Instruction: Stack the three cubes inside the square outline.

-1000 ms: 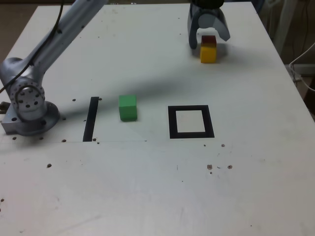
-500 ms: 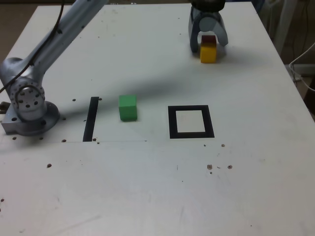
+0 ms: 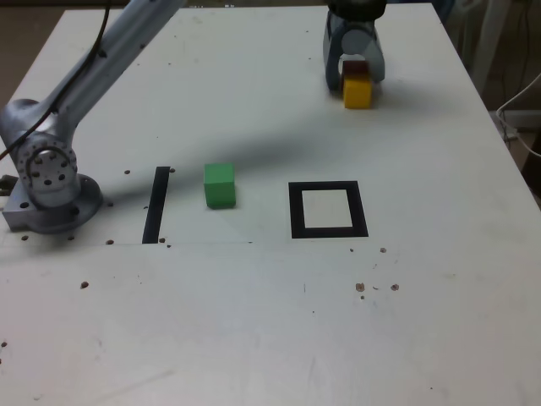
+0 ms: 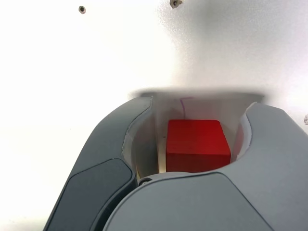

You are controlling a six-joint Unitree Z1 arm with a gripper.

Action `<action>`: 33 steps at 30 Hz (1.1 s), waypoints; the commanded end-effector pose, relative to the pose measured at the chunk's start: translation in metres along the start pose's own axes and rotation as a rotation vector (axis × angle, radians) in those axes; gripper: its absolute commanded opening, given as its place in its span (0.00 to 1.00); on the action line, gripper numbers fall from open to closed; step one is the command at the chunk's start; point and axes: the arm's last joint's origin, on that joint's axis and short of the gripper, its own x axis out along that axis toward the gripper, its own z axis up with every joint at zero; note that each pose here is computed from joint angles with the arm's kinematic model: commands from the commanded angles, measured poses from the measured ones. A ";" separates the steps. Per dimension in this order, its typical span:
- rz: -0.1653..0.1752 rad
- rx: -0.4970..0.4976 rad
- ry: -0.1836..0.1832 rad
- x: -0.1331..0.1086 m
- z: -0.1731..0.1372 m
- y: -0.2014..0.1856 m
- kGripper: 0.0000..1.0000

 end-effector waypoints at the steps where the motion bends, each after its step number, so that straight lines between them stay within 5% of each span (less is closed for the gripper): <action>1: 0.003 -0.002 -0.001 -0.002 -0.001 0.000 0.59; 15: 0.021 -0.004 -0.016 -0.009 -0.003 0.000 0.41; 33: 0.036 -0.006 -0.057 -0.031 -0.009 -0.001 0.38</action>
